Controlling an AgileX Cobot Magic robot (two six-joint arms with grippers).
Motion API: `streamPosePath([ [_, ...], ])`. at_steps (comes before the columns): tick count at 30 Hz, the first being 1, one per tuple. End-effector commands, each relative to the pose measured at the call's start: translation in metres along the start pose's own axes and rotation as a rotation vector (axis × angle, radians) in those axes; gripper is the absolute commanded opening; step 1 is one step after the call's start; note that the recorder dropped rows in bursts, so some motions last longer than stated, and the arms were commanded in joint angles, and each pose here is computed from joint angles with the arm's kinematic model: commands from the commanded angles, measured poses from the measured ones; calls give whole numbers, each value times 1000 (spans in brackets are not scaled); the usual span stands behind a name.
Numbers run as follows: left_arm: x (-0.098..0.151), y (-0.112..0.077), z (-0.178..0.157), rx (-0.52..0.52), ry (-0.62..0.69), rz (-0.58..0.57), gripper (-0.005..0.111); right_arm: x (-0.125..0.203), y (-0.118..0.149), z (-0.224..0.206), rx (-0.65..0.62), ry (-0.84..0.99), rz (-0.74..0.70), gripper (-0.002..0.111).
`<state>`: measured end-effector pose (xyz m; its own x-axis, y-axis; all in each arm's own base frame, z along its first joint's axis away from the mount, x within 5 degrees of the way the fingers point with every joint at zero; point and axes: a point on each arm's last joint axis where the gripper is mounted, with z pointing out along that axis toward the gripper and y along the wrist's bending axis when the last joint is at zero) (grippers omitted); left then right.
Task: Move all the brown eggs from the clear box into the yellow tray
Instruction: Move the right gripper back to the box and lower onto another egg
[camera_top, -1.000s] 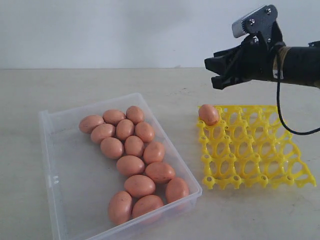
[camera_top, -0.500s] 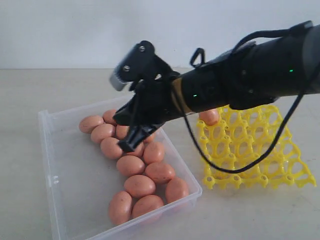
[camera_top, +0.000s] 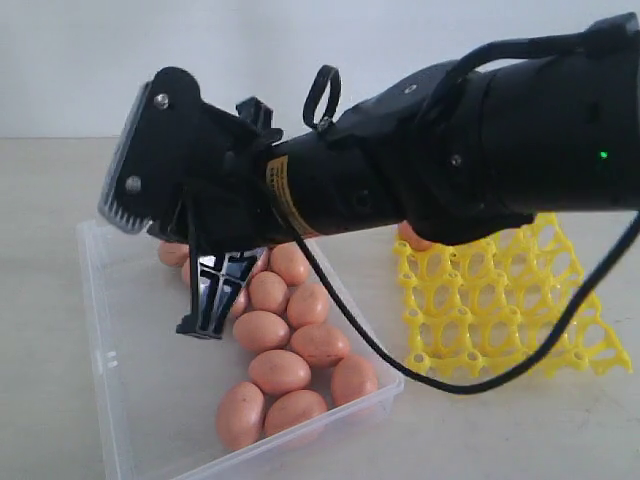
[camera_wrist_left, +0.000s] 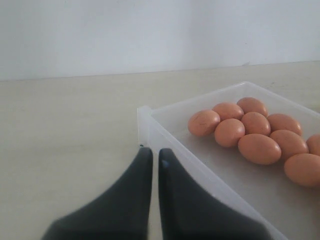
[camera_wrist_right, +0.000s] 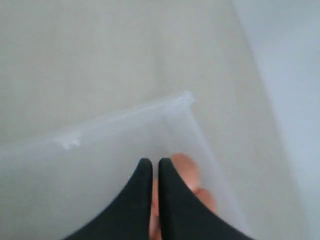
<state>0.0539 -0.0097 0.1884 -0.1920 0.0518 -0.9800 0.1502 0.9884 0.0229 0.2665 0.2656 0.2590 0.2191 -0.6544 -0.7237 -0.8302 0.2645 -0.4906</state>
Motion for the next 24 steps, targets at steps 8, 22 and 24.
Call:
streamPosePath([
  [8,0,0,0,3,-6,3,4,57,-14,-66,315,1110,102,0],
  [22,0,0,0,3,-6,3,4,-4,-42,-14,-438,666,363,0],
  [24,0,0,0,3,-6,3,4,5,-49,4,-483,629,384,0],
])
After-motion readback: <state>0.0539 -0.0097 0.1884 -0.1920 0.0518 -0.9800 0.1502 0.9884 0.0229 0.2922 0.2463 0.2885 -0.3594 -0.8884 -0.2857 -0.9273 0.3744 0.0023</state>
